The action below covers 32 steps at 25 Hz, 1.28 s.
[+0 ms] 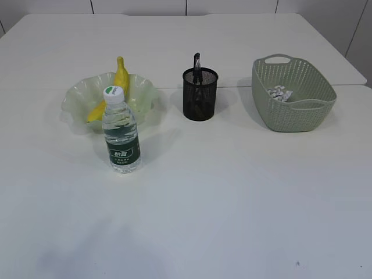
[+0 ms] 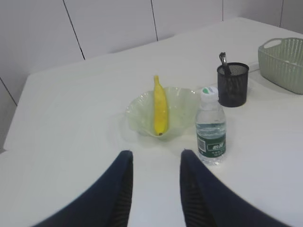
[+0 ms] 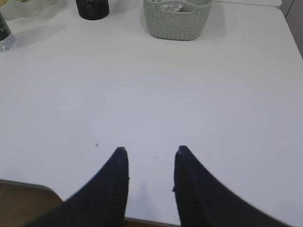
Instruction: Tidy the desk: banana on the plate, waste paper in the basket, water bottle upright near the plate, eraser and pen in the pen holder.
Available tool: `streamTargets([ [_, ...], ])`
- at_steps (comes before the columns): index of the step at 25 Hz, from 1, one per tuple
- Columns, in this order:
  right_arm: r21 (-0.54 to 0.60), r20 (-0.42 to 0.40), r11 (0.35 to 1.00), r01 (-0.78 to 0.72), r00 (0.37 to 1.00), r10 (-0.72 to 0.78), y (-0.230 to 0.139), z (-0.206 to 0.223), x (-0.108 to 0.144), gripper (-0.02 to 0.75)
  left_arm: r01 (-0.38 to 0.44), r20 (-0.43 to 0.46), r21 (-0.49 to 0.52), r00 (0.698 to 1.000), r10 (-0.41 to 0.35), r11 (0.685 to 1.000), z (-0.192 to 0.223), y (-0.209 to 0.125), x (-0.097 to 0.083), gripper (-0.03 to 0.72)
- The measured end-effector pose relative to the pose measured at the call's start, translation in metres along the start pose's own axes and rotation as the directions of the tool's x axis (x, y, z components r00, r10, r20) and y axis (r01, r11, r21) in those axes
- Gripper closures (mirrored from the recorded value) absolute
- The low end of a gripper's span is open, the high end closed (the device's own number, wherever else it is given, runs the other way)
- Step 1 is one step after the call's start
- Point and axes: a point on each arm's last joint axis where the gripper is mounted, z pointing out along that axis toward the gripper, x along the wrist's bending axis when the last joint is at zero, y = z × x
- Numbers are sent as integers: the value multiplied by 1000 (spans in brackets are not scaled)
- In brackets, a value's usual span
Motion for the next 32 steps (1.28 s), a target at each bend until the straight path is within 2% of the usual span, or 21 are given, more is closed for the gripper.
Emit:
streamTargets([
  [6,0,0,1000,0,1000,0,0,0,0,492,15,15,34,1000,-15,999,-8,-7,-4,452],
  [12,0,0,1000,0,1000,0,0,0,0,493,24,-41,29,999,-23,999,-19,-12,-7,452],
  [20,0,0,1000,0,1000,0,0,0,0,492,58,-46,22,997,-57,998,-31,-19,-12,452],
  [32,0,0,1000,-1,1000,1,0,0,0,492,86,-56,116,995,-80,990,-32,-28,-15,452],
])
